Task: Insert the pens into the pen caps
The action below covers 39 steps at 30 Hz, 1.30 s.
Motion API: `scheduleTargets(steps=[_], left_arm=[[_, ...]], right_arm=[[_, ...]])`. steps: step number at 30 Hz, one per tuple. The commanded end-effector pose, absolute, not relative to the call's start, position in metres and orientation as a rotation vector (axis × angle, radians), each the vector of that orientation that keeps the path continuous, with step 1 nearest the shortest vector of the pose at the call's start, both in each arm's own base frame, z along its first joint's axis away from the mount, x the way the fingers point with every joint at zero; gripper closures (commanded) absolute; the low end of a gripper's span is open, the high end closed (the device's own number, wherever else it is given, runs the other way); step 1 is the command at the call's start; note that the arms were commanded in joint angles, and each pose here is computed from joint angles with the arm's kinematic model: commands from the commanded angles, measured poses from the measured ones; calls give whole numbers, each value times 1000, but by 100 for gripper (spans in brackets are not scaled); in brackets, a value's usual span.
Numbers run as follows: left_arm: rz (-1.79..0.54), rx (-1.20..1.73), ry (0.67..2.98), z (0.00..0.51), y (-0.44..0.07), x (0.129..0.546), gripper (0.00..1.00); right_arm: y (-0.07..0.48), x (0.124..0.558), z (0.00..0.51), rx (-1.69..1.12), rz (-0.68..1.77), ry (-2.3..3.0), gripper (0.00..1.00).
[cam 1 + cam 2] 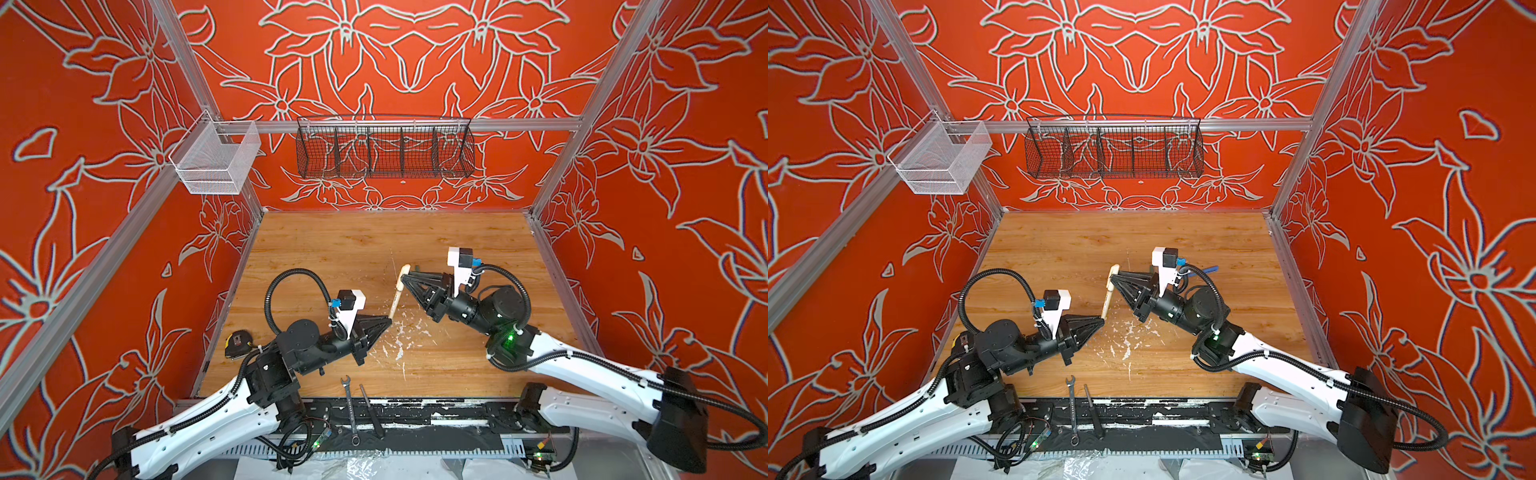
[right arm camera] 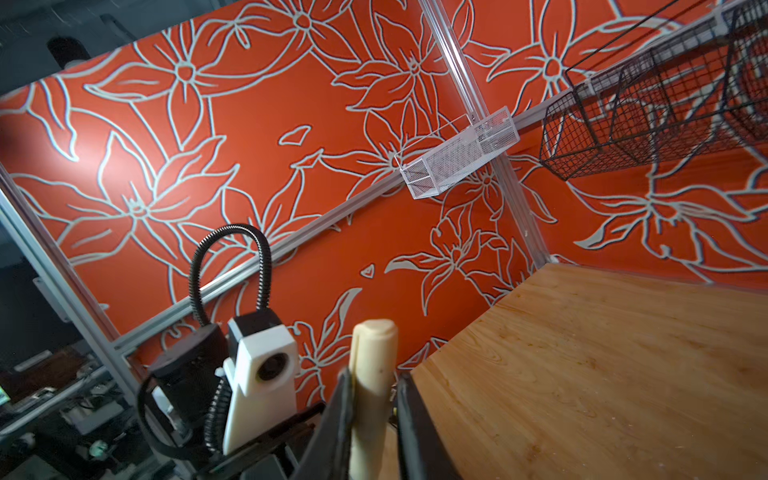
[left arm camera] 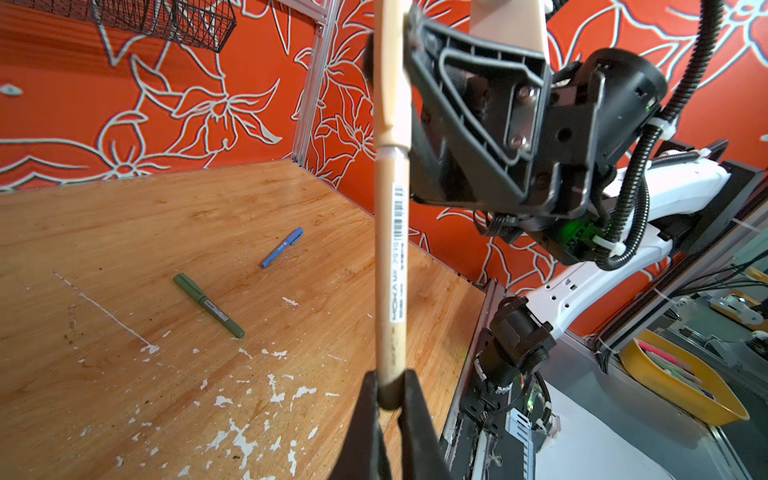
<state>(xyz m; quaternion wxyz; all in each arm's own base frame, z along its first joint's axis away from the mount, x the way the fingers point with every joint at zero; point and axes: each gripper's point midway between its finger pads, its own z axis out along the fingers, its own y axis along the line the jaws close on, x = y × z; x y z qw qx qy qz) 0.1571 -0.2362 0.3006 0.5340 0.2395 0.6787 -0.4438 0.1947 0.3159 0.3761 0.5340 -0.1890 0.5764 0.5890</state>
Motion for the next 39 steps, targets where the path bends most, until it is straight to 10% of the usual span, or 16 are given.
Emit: scheduleTargets(steps=[1,14,39], left_arm=[[-1059,547,1503,336,-232,158,100],[-1030,552,1612,311,-228,157,100],[-1085,581,1659,299,-235,152,100]], right_arm=[[318,187,372,-531,1354,1424,65],[282,177,401,-618,1224,1609,30],[304,198,416,-718,1360,1677,24]])
